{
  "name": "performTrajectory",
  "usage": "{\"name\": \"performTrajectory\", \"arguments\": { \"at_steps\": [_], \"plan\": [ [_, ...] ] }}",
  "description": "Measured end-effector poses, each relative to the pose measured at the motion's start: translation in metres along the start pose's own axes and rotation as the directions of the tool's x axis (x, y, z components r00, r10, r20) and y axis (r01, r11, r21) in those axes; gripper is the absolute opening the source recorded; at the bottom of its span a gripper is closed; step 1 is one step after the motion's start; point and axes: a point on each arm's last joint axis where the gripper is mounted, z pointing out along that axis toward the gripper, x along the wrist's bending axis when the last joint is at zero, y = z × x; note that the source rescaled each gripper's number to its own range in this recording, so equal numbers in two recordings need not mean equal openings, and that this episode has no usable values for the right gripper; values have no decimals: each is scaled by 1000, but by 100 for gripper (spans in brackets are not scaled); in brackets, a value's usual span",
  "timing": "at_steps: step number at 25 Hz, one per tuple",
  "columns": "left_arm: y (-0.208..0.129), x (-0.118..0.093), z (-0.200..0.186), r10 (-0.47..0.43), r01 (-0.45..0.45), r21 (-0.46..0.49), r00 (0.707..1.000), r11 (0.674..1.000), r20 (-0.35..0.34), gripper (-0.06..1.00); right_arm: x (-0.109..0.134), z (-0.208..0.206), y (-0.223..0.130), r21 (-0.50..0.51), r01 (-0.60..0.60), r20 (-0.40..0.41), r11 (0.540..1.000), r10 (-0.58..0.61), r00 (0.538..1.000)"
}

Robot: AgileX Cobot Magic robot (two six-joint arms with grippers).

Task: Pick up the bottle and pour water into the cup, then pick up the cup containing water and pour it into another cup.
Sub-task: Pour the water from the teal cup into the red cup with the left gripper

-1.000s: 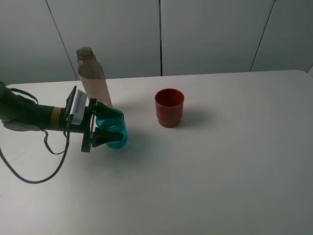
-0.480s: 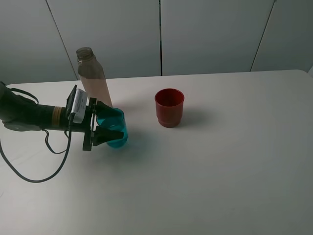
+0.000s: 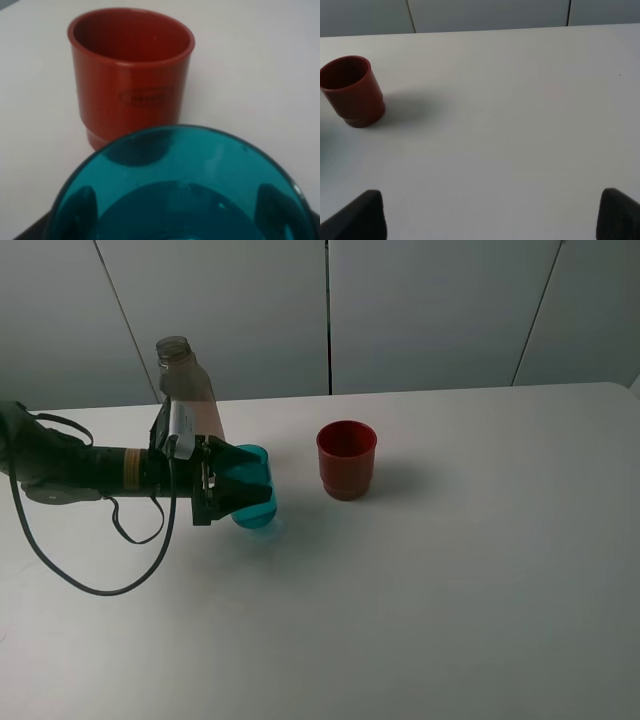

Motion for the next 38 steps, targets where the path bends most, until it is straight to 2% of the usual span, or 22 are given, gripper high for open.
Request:
{"name": "performTrajectory", "arguments": {
  "at_steps": [8, 15, 26, 38],
  "plan": [
    [23, 1, -7, -4, 4, 10, 998, 1000, -62, 6, 0, 0, 0, 0, 0, 0, 1000, 0, 1000],
    [21, -7, 3, -9, 11, 46, 999, 999, -50, 6, 0, 0, 0, 0, 0, 0, 1000, 0, 1000],
    [28, -12, 18, -45, 45, -4, 995, 999, -84, 6, 0, 0, 0, 0, 0, 0, 1000, 0, 1000],
    [49, -12, 16, -82, 74, -64, 989, 995, -125, 6, 0, 0, 0, 0, 0, 0, 1000, 0, 1000]
  ]
}}
